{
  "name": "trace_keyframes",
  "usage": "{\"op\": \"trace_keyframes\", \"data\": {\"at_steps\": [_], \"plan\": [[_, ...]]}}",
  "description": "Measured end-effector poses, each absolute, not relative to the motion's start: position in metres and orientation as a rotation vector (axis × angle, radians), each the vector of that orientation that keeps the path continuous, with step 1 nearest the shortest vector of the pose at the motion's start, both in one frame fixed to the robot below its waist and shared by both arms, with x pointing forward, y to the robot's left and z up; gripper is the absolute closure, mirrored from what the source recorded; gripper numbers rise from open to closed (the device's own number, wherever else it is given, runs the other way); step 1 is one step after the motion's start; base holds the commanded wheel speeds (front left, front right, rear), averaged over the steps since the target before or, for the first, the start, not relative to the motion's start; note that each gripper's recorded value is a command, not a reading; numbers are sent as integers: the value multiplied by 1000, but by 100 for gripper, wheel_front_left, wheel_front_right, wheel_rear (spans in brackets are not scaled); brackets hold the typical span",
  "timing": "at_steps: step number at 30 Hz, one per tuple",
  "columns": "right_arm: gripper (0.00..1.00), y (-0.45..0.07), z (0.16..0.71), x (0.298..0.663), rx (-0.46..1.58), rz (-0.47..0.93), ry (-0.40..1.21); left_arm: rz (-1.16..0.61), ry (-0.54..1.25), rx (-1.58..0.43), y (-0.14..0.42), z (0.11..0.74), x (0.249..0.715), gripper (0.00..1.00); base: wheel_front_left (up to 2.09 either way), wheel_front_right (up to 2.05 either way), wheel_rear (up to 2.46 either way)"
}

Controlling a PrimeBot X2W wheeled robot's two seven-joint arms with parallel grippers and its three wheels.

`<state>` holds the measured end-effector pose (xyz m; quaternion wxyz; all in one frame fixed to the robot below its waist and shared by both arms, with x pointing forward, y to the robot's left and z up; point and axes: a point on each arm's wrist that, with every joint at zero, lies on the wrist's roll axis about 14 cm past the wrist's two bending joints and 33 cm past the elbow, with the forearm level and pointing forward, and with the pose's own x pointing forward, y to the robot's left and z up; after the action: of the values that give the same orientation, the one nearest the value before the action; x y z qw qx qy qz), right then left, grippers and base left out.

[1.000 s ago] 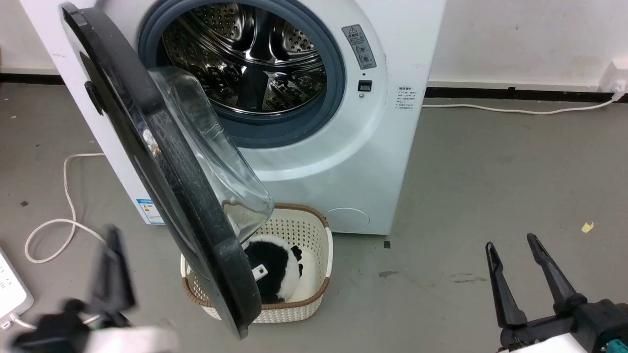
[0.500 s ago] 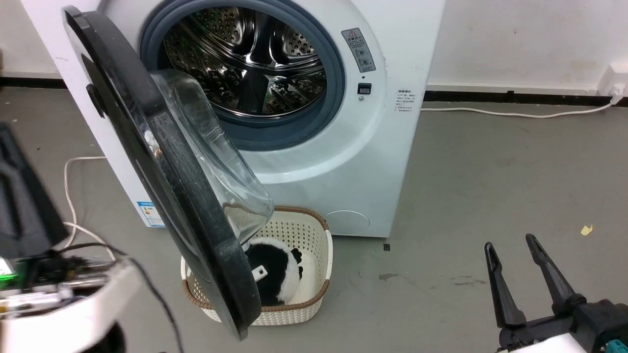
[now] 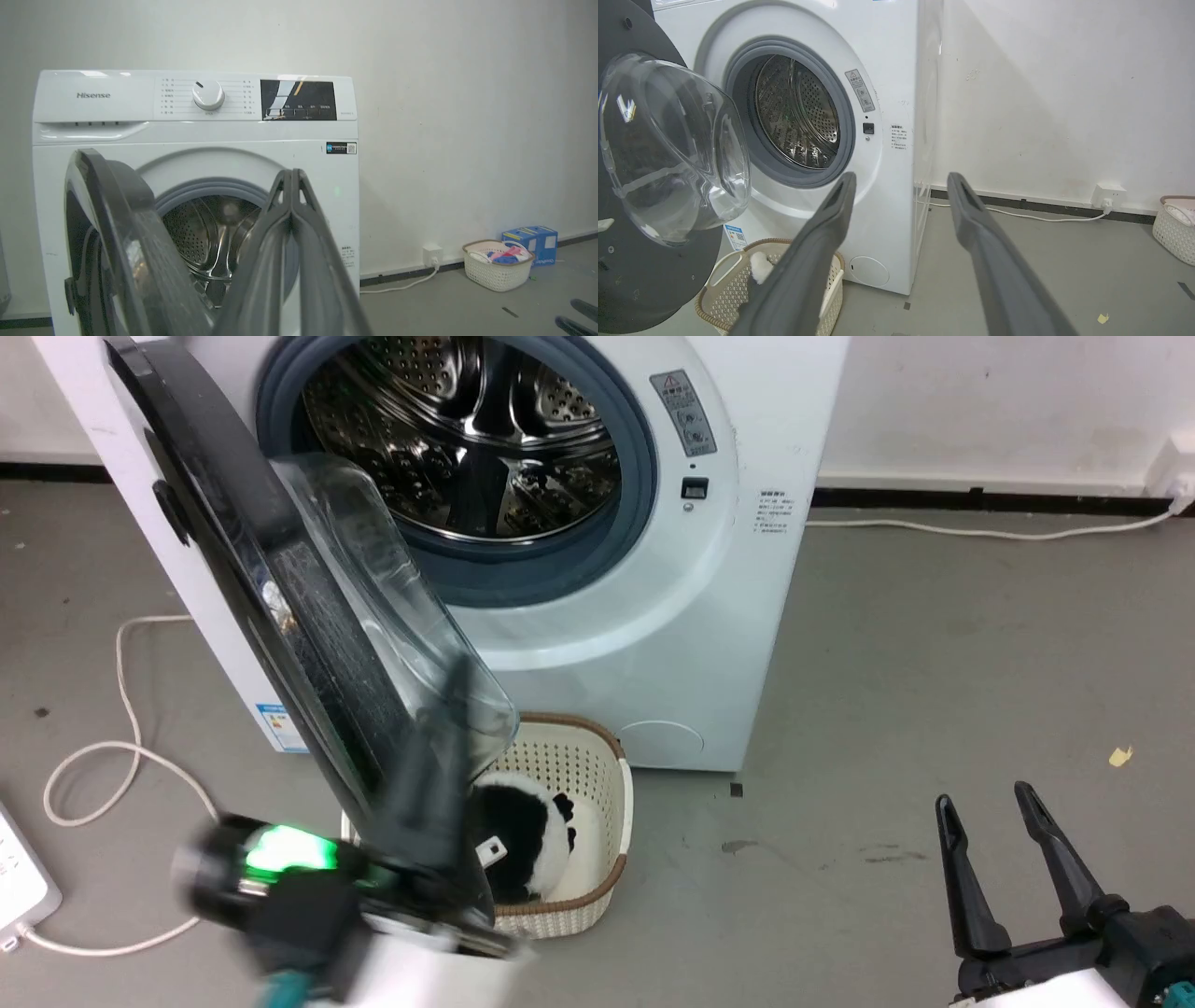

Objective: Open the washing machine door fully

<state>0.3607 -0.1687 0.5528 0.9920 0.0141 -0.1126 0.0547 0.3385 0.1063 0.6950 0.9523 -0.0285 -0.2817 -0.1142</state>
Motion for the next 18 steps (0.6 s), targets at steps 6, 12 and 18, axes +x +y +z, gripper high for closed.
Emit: {"op": "trace_keyframes", "data": {"at_steps": [6, 12, 18], "plan": [[0, -169, 546, 366, 31, 109, -204, -304, -304, -69, 76, 624, 351, 100, 0, 0, 0], [0, -166, 538, 371, 34, 116, -182, -298, -75, -63, 70, 558, 359, 100, 0, 0, 0], [0, -161, 532, 376, 45, 133, -165, -243, 47, -58, 82, 519, 360, 100, 0, 0, 0]]}}
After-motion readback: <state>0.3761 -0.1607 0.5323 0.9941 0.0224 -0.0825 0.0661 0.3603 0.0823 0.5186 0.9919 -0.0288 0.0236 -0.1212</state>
